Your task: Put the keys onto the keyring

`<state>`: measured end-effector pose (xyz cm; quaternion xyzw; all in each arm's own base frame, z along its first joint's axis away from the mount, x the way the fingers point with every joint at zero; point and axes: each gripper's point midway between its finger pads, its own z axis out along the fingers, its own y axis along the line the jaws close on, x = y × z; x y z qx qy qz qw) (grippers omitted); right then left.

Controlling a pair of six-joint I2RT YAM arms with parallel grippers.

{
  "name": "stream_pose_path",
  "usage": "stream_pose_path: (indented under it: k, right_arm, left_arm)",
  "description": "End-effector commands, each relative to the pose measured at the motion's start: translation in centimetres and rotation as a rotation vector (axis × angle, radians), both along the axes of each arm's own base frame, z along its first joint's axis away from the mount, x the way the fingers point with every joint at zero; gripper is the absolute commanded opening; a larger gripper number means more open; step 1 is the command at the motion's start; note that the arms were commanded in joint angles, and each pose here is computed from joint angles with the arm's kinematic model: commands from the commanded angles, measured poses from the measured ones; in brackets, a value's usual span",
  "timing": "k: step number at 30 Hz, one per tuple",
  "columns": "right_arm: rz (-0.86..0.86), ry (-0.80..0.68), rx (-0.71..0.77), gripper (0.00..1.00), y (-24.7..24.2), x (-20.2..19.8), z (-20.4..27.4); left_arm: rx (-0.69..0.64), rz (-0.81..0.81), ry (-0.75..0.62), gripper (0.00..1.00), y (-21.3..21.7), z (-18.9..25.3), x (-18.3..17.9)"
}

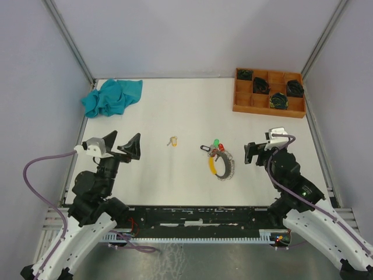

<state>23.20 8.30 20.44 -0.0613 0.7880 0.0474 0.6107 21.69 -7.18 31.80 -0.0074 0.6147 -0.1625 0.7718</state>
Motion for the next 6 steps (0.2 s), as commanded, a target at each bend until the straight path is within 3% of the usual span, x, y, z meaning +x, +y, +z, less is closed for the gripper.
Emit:
stream_pose_path:
  k: [1,6]
  right_arm:
    - [0.013,-0.132,0.081,1.00,0.28,0.28,3.23]
    - [0.027,-0.121,0.070,1.00,0.45,0.20,2.85]
  left_arm:
    - [-0.029,-0.003,-0.027,0.99,0.14,0.80,-0.21]
    - [-0.027,-0.010,-0.024,0.99,-0.04,0.69,-0.15]
